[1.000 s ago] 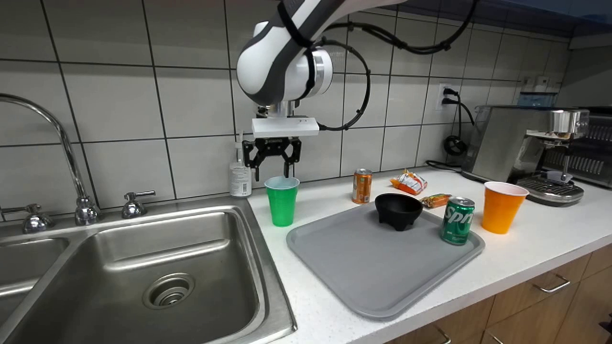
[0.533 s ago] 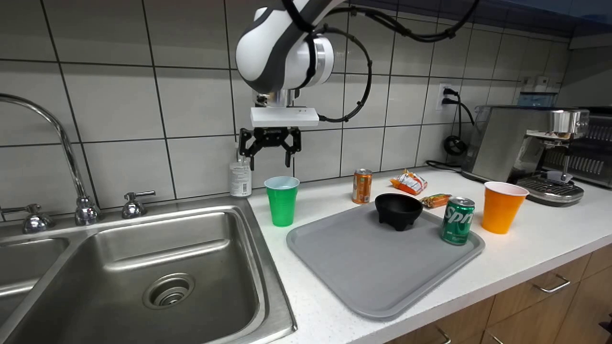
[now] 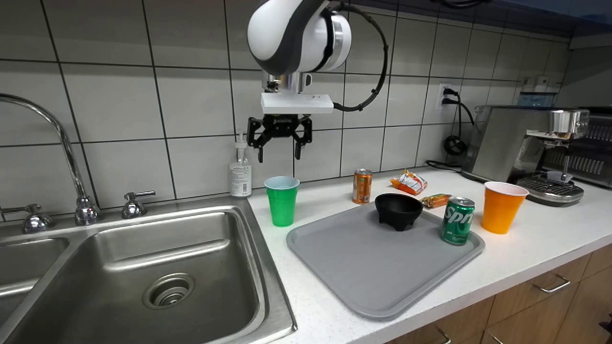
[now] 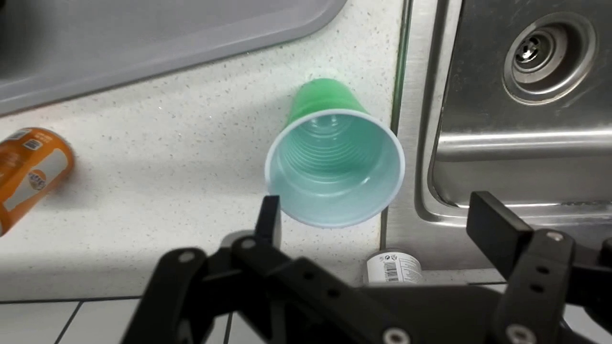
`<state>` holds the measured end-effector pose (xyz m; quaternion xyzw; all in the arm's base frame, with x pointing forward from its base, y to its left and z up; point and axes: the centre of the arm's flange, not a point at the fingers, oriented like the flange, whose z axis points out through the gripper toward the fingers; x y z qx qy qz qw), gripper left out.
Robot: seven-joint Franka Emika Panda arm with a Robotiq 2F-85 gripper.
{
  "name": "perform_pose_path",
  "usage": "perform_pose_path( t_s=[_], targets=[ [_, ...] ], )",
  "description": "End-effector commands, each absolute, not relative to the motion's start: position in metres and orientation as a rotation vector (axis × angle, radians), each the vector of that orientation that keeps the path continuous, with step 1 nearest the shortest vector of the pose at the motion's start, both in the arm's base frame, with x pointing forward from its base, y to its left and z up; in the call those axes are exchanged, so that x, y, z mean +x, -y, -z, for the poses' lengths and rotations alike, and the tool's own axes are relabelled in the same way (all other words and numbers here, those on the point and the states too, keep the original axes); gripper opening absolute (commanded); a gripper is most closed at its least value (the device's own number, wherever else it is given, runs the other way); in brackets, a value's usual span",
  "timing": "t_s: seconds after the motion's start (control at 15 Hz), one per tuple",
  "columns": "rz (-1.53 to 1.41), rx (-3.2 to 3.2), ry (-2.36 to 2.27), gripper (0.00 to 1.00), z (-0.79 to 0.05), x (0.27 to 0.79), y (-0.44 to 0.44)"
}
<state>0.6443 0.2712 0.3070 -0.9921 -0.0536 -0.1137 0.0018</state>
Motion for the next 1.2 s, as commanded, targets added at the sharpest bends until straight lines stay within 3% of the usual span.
perform_pose_path(
  t_s=[0.0, 1.13],
  targets=[
    [0.346, -3.109, 0.120, 1.00, -0.324, 0.602, -0.243],
    [0.317, -3.155, -0.050, 1.00, -0.346, 0.509, -0.140]
  ],
)
